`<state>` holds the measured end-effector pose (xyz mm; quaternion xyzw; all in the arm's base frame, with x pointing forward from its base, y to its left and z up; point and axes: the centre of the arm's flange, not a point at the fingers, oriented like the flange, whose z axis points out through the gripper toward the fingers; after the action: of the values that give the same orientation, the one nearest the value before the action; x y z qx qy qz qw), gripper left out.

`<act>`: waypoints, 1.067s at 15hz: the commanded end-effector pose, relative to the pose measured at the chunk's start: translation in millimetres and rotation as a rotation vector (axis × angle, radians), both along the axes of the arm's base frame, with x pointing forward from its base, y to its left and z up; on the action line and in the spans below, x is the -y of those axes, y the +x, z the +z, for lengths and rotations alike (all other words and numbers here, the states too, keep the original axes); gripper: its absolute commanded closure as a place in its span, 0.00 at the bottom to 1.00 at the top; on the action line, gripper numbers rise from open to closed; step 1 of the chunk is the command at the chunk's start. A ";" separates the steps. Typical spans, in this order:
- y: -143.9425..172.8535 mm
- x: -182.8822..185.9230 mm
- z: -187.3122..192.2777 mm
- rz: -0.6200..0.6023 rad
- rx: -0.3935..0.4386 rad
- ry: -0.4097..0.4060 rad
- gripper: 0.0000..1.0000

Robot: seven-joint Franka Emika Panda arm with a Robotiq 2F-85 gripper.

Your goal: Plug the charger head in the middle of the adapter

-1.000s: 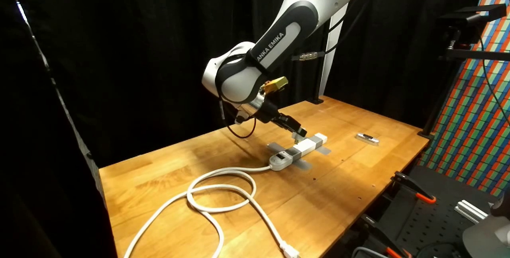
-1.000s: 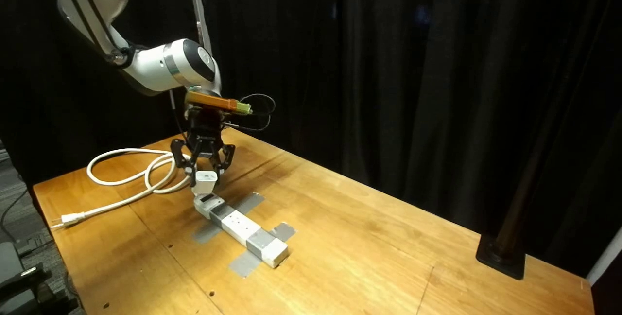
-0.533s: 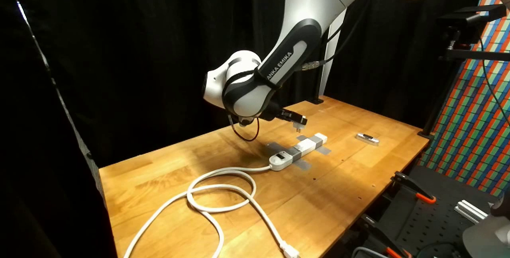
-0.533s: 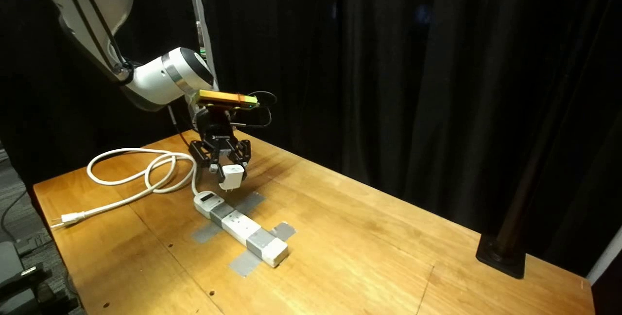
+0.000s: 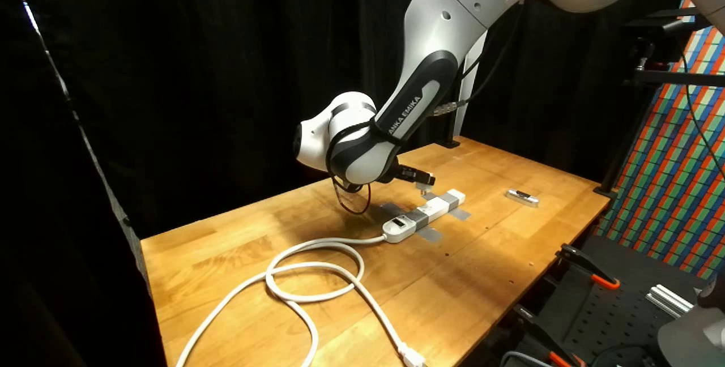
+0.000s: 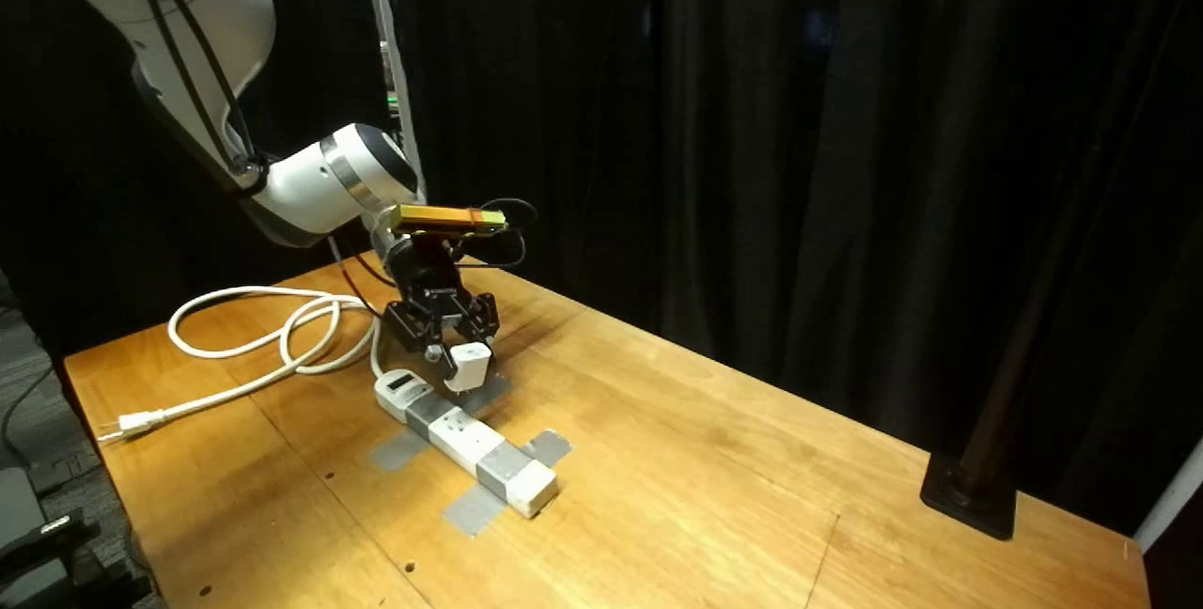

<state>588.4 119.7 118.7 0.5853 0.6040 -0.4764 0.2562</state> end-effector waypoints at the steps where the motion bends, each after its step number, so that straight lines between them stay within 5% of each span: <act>1: -8.7 3.3 -7.5 0.014 0.057 -0.009 0.77; 16: -40.0 1.3 -20.9 0.005 0.226 -0.024 0.77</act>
<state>559.8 122.8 89.0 0.6274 0.5637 -0.4313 0.3203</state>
